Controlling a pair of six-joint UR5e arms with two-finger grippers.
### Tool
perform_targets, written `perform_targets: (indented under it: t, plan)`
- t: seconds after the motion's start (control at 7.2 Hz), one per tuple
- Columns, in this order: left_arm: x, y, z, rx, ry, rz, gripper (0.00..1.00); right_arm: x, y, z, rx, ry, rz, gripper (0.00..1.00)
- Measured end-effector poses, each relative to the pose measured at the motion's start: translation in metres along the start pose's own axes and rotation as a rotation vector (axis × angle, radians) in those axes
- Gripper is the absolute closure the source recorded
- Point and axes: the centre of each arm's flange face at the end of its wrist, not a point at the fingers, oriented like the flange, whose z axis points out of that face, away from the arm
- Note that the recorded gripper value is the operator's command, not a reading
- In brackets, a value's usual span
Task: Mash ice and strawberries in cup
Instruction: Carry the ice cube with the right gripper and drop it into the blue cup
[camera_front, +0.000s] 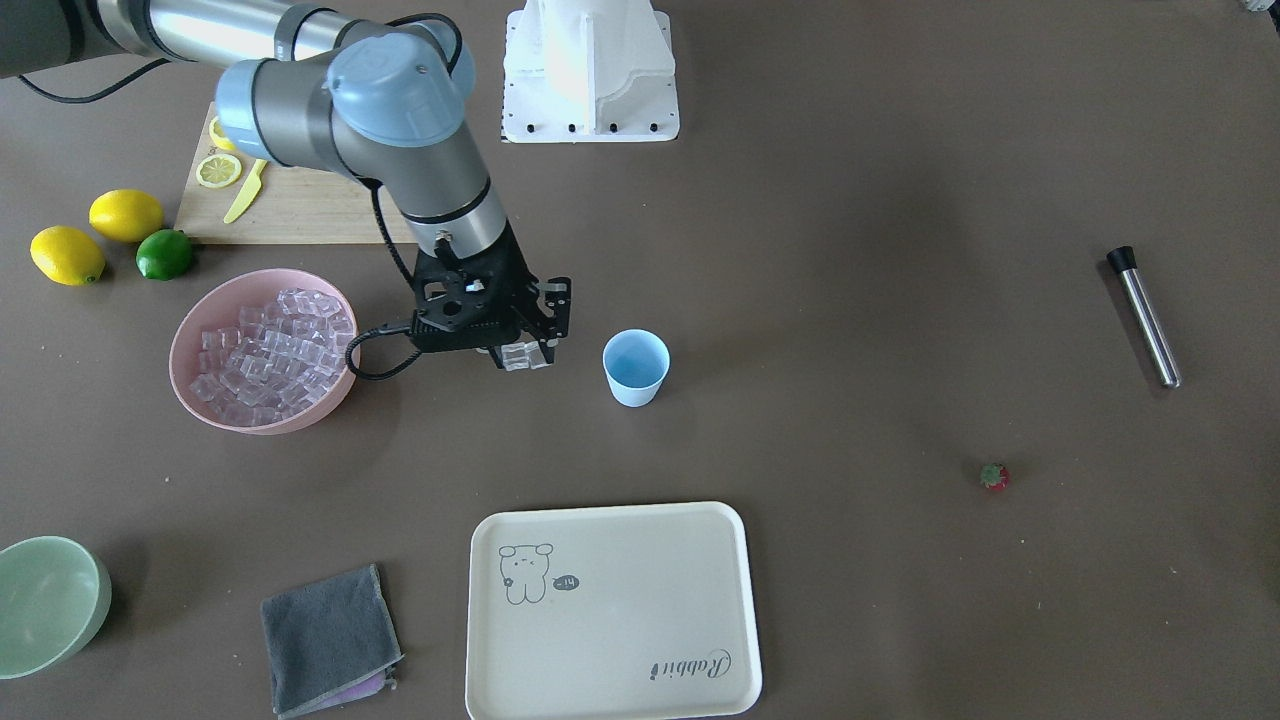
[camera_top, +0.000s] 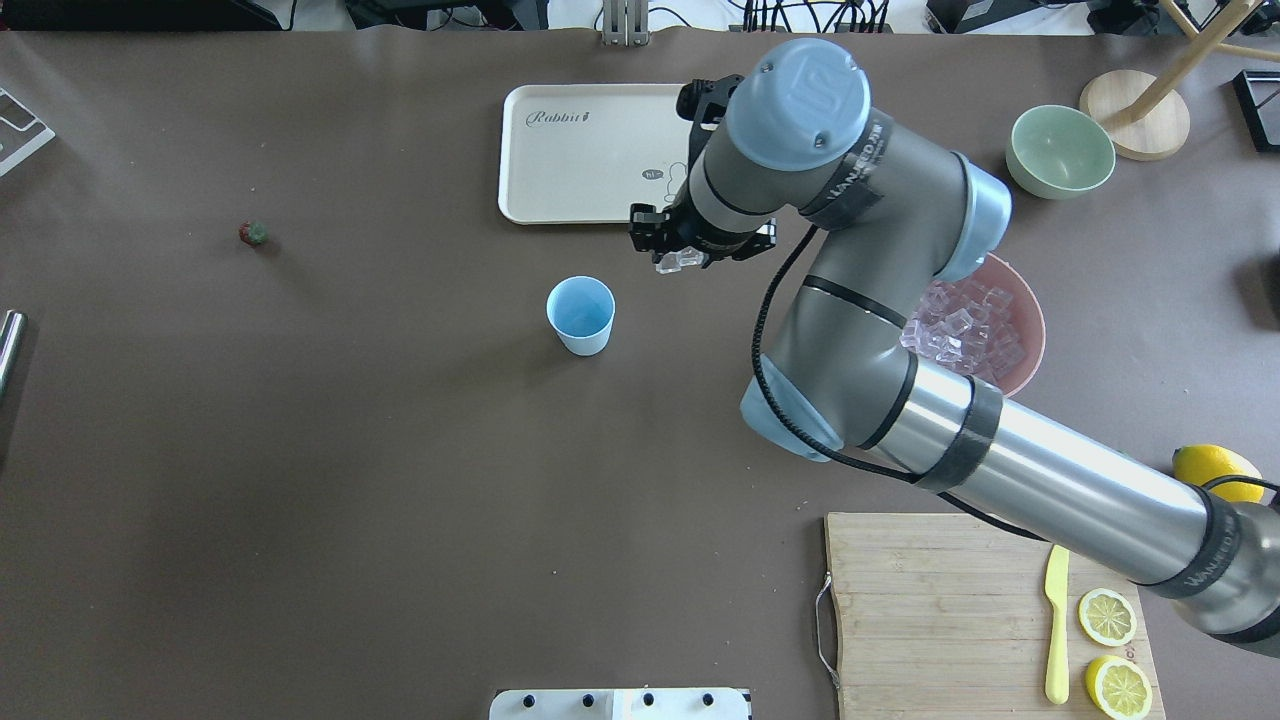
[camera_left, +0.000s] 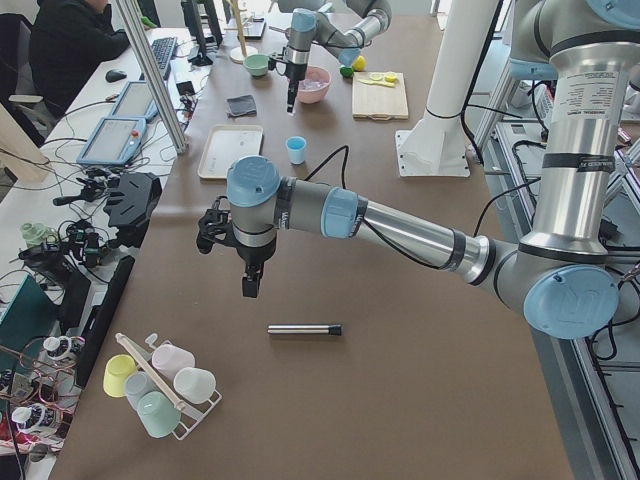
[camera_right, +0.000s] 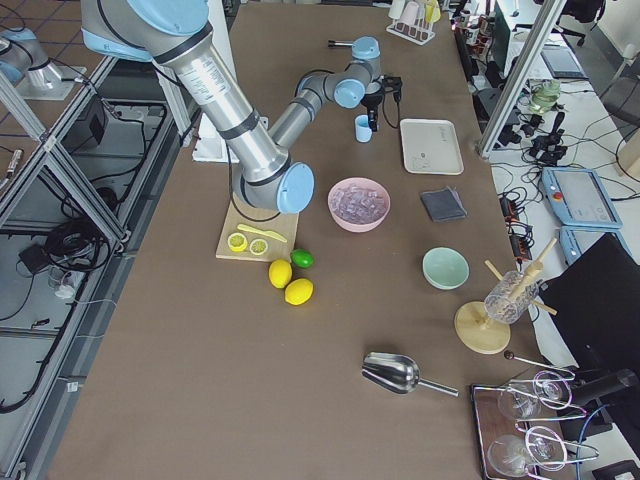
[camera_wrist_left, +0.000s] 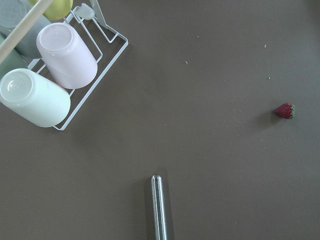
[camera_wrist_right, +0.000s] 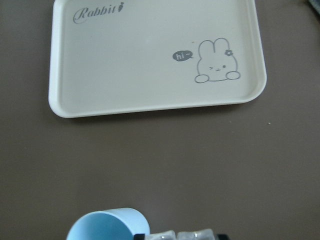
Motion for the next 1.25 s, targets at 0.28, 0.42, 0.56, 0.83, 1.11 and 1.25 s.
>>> perform_targets:
  t: [0.28,0.42,0.56,0.83,1.11,1.25]
  plan:
    - [-0.002,0.0,0.002,-0.004,0.0,-0.003,0.01,-0.063,0.022,0.015,0.025,-0.001,0.043,0.68]
    - [-0.003,0.0,0.003,-0.006,0.0,-0.003,0.02,-0.07,0.027,0.019,0.03,0.003,0.043,0.68]
    - [-0.004,0.0,0.003,-0.007,0.0,-0.004,0.01,-0.069,0.029,0.023,0.032,0.009,0.04,0.64]
    - [-0.004,0.0,0.003,-0.007,0.0,-0.004,0.01,-0.066,0.032,0.027,0.03,0.016,0.038,0.18]
    - [-0.004,0.0,0.003,-0.007,0.0,-0.005,0.01,-0.065,0.034,0.027,0.029,0.015,0.035,0.14]
    - [-0.003,0.0,0.004,-0.007,0.0,-0.004,0.01,-0.064,0.035,0.027,0.029,0.016,0.028,0.14]
